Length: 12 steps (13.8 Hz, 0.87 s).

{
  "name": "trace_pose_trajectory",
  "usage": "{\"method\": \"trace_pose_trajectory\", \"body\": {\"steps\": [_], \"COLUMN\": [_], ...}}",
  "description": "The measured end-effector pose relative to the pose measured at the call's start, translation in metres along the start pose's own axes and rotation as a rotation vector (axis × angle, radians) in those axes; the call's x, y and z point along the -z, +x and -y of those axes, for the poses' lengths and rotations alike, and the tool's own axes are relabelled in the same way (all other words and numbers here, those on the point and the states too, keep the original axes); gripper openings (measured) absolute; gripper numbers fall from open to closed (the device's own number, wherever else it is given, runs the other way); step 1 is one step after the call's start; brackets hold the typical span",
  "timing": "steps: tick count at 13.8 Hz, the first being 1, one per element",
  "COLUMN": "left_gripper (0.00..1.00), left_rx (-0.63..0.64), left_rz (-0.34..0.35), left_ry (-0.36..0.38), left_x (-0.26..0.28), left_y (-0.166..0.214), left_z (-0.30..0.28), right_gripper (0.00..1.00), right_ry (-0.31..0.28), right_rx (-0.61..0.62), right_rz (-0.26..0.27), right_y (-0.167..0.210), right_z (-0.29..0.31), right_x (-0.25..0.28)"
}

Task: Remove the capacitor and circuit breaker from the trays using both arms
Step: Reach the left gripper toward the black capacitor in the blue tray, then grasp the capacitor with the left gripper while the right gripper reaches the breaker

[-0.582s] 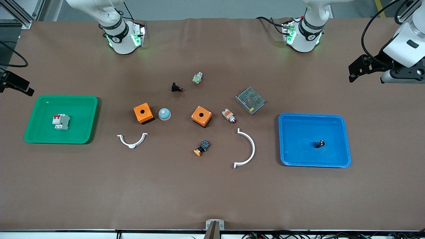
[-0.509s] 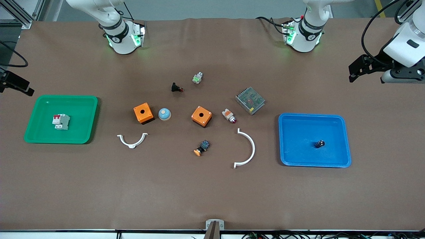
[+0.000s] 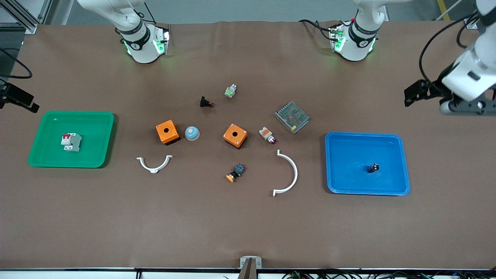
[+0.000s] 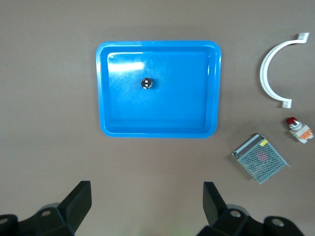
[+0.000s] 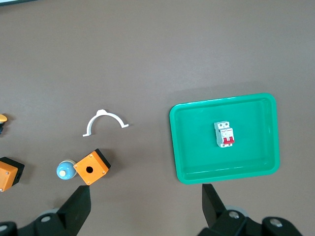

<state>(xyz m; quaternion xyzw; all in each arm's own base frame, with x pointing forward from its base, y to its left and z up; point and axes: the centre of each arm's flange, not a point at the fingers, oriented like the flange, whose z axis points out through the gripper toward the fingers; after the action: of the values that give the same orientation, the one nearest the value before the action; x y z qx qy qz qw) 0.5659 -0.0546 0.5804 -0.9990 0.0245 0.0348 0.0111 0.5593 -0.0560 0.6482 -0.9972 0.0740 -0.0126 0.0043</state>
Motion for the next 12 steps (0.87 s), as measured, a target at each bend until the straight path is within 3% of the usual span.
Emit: {"method": "trace_pose_trajectory", "body": {"steps": [2,7,11,12], "left_gripper": [1.00,1.00,0.98,0.90], "left_rx": [-0.004,-0.044,-0.028,-0.014], "left_rz": [0.020,-0.057,-0.061,-0.061], "left_ry": [-0.005,0.034,0.038,0.029], "left_x": [-0.045,-0.179,-0.260,-0.278], "left_y": [0.031,0.070,0.080,0.083], "left_z": [0.002,0.001,0.030,0.040], "right_gripper": [1.00,1.00,1.00,1.00], "right_ry": [-0.001,-0.013,-0.066,-0.103], "right_rx": [0.000,-0.008,-0.087,-0.096], "right_rz": [0.002,0.047,0.156,0.197], "right_y": [0.001,0.011,0.032,0.039], "right_z": [0.000,-0.001,-0.045,-0.062], "right_x": [-0.001,-0.025,-0.083,-0.107]}}
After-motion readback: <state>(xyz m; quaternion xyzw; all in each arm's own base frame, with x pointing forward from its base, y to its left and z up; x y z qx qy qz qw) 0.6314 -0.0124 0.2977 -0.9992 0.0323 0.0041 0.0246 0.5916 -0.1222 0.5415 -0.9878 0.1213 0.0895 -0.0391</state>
